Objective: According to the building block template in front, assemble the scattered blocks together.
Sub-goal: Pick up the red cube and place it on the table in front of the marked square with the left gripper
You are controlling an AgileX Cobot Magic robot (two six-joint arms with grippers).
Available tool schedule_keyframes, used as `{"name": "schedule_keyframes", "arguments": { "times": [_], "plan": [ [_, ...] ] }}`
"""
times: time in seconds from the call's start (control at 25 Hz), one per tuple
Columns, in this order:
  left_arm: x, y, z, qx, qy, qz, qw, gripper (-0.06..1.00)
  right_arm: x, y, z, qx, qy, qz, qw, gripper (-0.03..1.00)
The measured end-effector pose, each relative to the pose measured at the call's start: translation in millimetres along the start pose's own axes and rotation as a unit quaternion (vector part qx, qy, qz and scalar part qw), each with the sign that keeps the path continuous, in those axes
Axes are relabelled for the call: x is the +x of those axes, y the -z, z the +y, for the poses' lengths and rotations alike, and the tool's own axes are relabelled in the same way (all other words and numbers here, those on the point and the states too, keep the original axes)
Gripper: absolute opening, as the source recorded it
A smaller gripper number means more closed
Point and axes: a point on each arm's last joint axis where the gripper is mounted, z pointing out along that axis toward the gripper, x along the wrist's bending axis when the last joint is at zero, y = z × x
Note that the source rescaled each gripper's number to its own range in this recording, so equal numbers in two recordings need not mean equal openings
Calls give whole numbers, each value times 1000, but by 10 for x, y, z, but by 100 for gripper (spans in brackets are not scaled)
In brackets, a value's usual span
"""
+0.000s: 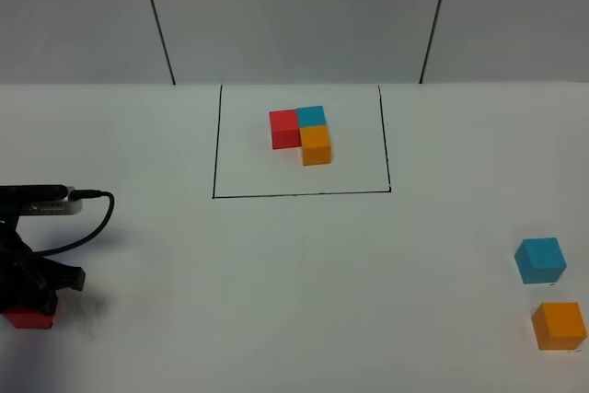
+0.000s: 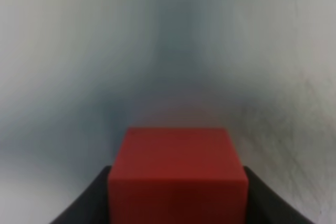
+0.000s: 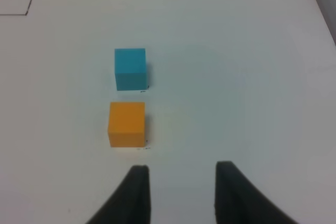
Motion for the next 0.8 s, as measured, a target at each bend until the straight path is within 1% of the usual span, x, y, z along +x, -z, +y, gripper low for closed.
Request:
{"name": "schedule_keyframes", "arguments": {
  "times": [0.16, 0.24, 0.36, 0.52, 0.64, 0.8],
  "plan": [
    [2, 18, 12, 6, 0, 1, 1000, 0, 0, 0, 0, 0, 0, 0, 1000, 0],
    [9, 97, 59, 12, -2, 2, 1000, 0, 0, 0, 0, 0, 0, 0, 1000, 0],
    [21, 267, 167, 19, -21, 4, 1000, 0, 0, 0, 0, 0, 0, 0, 1000, 0],
    [37, 483, 310, 39, -78, 4, 996, 0, 0, 0, 0, 0, 0, 0, 1000, 0],
    [48, 646, 415, 44, -130, 3, 991, 0, 0, 0, 0, 0, 0, 0, 1000, 0],
    [59, 826, 529, 40, -195, 2, 980, 0, 0, 0, 0, 0, 0, 0, 1000, 0]
  ]
}}
